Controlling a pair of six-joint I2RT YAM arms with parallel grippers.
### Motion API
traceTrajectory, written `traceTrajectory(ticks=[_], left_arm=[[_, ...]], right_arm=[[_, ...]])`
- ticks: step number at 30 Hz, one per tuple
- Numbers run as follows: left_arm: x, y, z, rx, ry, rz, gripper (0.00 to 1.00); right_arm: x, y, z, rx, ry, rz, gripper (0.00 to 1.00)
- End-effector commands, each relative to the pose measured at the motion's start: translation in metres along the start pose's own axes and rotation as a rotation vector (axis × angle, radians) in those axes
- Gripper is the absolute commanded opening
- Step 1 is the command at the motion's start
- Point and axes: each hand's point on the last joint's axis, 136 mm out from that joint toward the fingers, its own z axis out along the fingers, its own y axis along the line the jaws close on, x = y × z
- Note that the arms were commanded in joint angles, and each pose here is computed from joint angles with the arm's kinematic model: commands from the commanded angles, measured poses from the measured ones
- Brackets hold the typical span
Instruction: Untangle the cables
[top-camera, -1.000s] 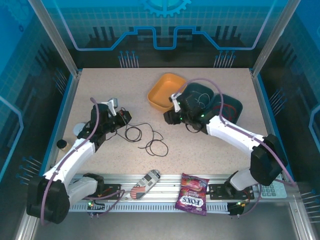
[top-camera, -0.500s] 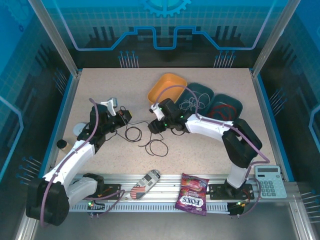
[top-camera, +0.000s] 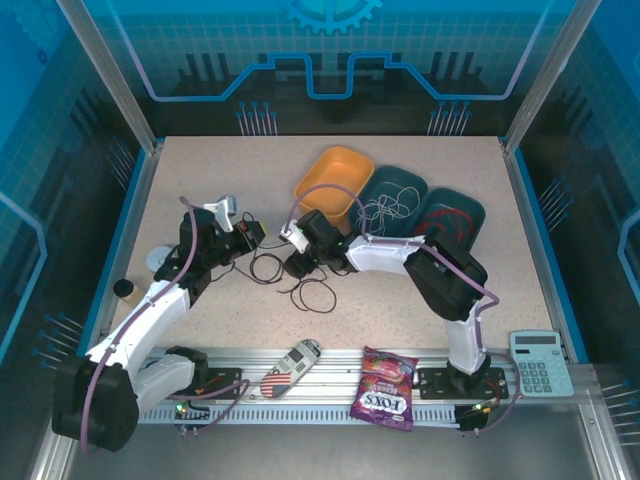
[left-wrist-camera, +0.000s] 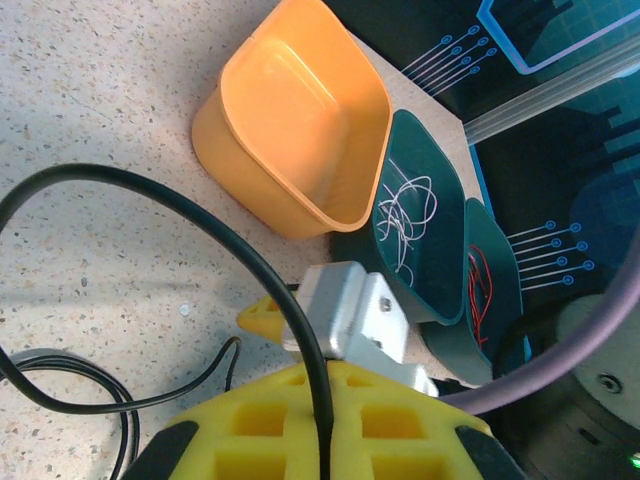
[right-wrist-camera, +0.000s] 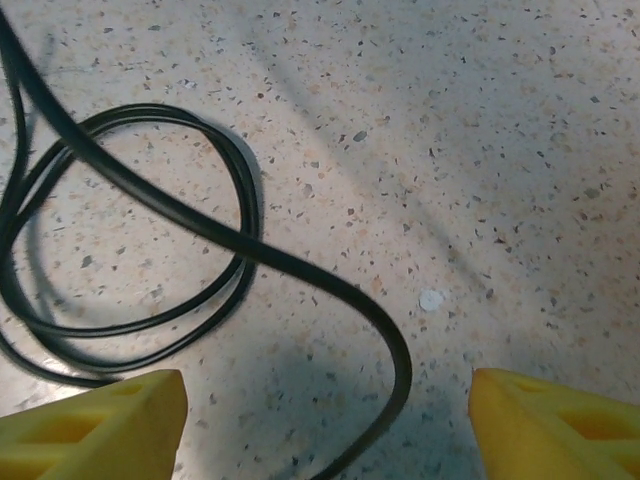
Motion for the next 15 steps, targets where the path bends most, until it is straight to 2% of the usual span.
traceTrajectory(ticks=[1,5,8,15], left_arm=[[-0.003,-0.012,0.002,0.050,0.007,0.004,0.03],[-0.002,-0.013,0.004,0.057,0.016,-0.001,0.04],[-0.002,-0.014,0.004,0.063,0.019,-0.001,0.04],[-0.001,-0.015,0.004,0.067,0.022,0.000,0.04]], right_arm=[[-0.026,-0.005,0.005,0.030,-0.077,-0.042,0.75],[-0.035,-0.007,0.008,0.040,-0.119,-0.033,0.74],[-0.041,-0.005,0.008,0.028,-0.141,-0.031,0.68],[-0.057,-0.001,-0.004,0.001,-0.209,-0.013,0.39]])
